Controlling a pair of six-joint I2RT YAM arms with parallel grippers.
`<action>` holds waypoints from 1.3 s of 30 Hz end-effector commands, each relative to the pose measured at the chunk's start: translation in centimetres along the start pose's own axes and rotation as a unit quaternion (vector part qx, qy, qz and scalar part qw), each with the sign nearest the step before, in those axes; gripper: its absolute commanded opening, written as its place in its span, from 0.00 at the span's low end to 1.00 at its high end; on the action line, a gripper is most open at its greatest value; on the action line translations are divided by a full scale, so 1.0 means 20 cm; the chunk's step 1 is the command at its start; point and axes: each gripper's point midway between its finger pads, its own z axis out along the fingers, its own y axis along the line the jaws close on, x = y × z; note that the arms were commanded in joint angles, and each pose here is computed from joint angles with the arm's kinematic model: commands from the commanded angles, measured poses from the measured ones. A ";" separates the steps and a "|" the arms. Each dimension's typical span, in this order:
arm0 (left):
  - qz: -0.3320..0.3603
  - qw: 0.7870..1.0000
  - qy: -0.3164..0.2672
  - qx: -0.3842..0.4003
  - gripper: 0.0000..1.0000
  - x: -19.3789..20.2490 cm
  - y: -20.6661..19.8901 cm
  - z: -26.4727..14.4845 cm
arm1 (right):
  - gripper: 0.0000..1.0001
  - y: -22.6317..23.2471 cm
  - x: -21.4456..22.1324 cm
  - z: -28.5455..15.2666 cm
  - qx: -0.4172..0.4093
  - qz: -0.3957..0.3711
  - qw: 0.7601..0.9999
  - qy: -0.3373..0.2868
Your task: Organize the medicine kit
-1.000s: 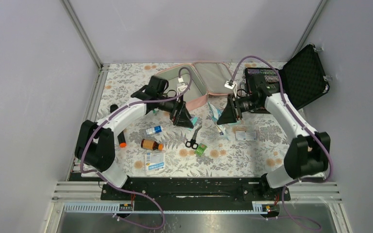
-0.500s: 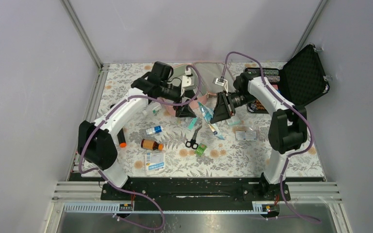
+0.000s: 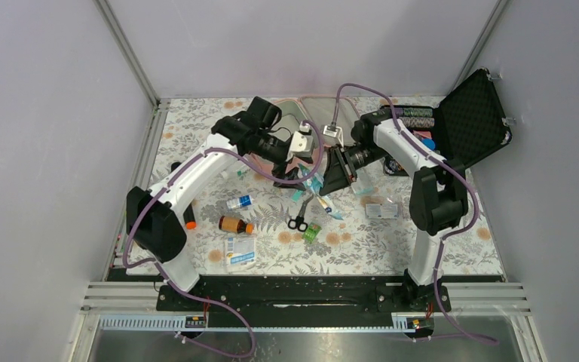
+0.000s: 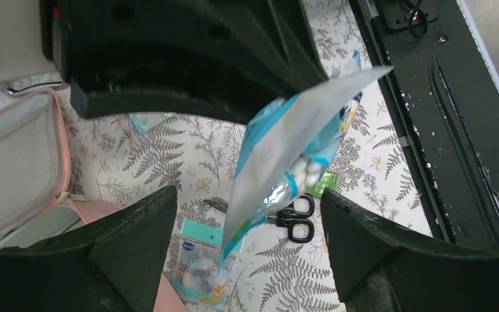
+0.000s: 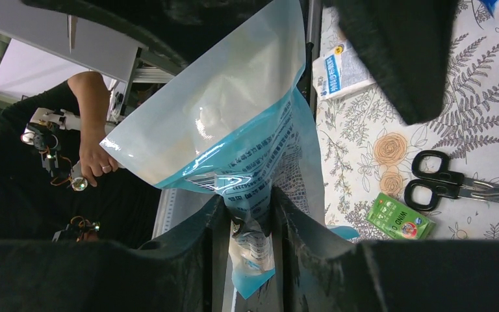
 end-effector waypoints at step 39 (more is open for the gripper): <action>-0.587 0.648 -0.277 -0.398 0.00 0.49 1.18 -0.70 | 0.99 -0.27 0.12 -0.51 0.406 0.072 0.911 -0.009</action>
